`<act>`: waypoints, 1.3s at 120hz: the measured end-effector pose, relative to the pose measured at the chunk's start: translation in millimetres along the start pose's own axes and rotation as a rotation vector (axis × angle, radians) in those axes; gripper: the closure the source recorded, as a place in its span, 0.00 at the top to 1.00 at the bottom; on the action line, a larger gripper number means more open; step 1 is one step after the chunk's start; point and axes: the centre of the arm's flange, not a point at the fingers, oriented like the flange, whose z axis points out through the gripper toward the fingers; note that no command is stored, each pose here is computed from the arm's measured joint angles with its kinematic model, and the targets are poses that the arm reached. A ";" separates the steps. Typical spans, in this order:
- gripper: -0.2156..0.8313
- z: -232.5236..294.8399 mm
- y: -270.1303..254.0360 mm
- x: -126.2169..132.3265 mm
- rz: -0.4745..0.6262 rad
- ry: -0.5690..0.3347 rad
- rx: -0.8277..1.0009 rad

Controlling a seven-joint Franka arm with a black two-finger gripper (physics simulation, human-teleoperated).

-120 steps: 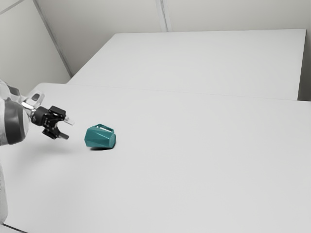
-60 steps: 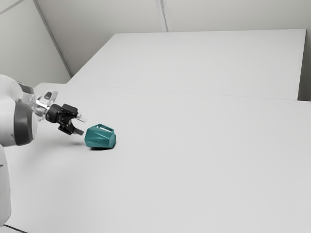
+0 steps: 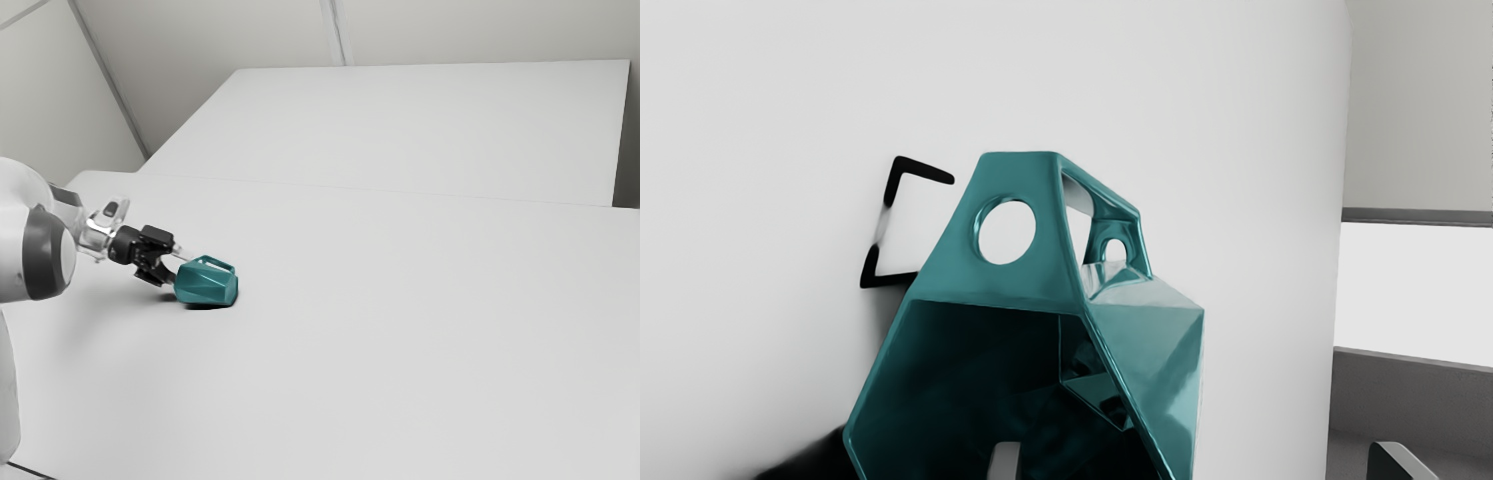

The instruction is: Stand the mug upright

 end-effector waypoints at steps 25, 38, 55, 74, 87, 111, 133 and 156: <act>0.70 11.7 -2.1 -0.4 0.004 0.004 -0.016; 0.62 13.7 -1.6 0.5 0.009 0.005 -0.017; 0.48 16.2 -1.2 1.4 0.014 0.005 -0.020; 0.29 18.3 -3.3 1.8 0.013 0.007 -0.022; 0.18 18.4 -3.4 2.5 0.015 0.009 -0.023; 0.11 15.2 3.3 5.1 0.029 0.016 -0.021; 0.07 10.1 14.1 8.1 0.044 0.031 -0.027; 0.06 12.3 39.5 15.3 0.074 0.035 -0.036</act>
